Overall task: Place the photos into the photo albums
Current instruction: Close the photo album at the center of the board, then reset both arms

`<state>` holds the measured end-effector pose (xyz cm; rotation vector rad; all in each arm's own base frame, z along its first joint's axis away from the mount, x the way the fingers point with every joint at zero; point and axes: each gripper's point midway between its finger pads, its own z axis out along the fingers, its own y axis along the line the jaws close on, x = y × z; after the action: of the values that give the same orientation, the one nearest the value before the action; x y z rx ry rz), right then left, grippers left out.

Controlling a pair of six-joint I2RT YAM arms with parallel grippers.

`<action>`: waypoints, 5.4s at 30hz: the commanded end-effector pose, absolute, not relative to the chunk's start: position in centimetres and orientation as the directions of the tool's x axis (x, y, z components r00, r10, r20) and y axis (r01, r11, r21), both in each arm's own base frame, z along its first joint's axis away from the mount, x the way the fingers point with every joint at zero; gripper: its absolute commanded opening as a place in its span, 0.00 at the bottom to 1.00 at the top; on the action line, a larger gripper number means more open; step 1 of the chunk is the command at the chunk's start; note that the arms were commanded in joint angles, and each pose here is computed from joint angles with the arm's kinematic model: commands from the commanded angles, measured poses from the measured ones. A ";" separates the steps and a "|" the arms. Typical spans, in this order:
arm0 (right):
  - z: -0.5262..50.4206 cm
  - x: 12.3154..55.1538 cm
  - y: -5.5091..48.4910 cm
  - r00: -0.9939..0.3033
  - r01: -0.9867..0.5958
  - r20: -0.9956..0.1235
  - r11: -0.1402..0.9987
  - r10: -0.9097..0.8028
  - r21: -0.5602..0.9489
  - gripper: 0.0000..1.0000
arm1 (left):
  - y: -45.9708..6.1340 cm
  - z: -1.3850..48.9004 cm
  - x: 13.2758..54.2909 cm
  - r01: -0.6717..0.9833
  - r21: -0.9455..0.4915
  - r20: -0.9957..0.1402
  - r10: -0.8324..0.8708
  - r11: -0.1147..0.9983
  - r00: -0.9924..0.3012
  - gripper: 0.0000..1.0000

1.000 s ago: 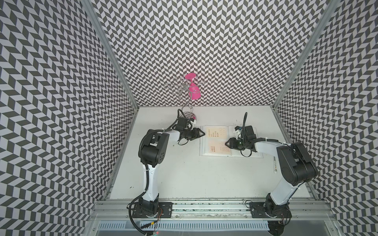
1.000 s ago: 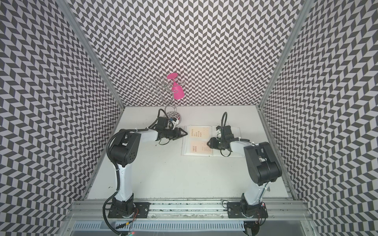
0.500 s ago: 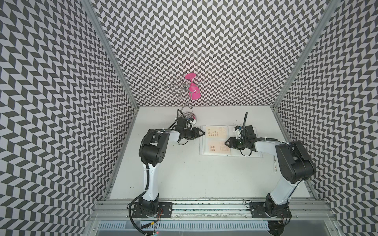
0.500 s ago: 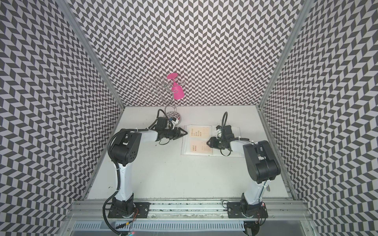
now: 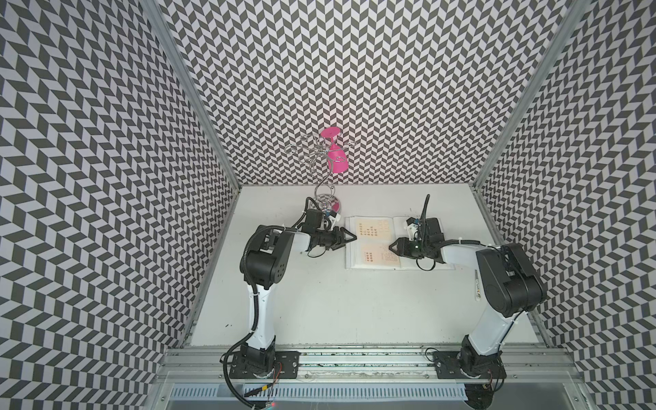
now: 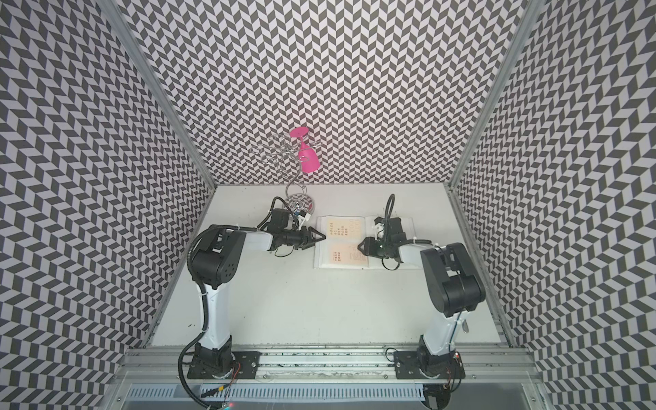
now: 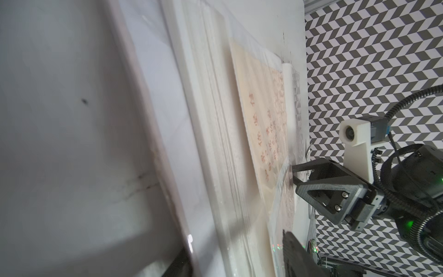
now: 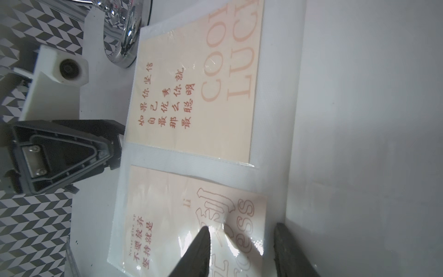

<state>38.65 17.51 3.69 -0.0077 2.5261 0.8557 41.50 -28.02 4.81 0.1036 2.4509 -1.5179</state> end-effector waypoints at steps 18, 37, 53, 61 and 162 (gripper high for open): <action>1.8 35.6 18.1 -0.931 -0.124 -0.350 0.816 0.100 0.564 0.45 | -30.0 6.9 39.9 0.186 -0.865 -0.224 -0.028 0.465 -0.974 0.30; 12.4 36.9 16.9 -0.866 -0.187 -0.492 0.853 0.091 0.487 0.52 | -23.7 10.2 37.5 0.139 -0.744 -0.233 -0.059 0.654 -0.971 0.00; 12.7 31.6 16.1 -0.894 -0.225 -0.448 0.846 0.018 0.484 0.53 | -15.3 17.0 37.3 0.198 -0.286 -0.334 0.096 0.938 -0.938 0.00; 12.4 29.3 16.0 -0.899 -0.252 -0.437 0.831 -0.012 0.496 0.53 | -16.7 20.5 36.8 0.206 -0.176 -0.380 0.127 0.963 -0.916 0.02; 14.9 38.8 0.8 -0.053 -0.022 -0.998 0.999 0.027 0.028 0.99 | 0.9 14.7 38.2 -0.072 -0.011 -0.999 -0.013 0.997 -0.037 1.00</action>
<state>38.46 0.96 11.96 0.0045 1.7377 0.0656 38.16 -0.04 13.78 -0.0084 1.6431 0.0127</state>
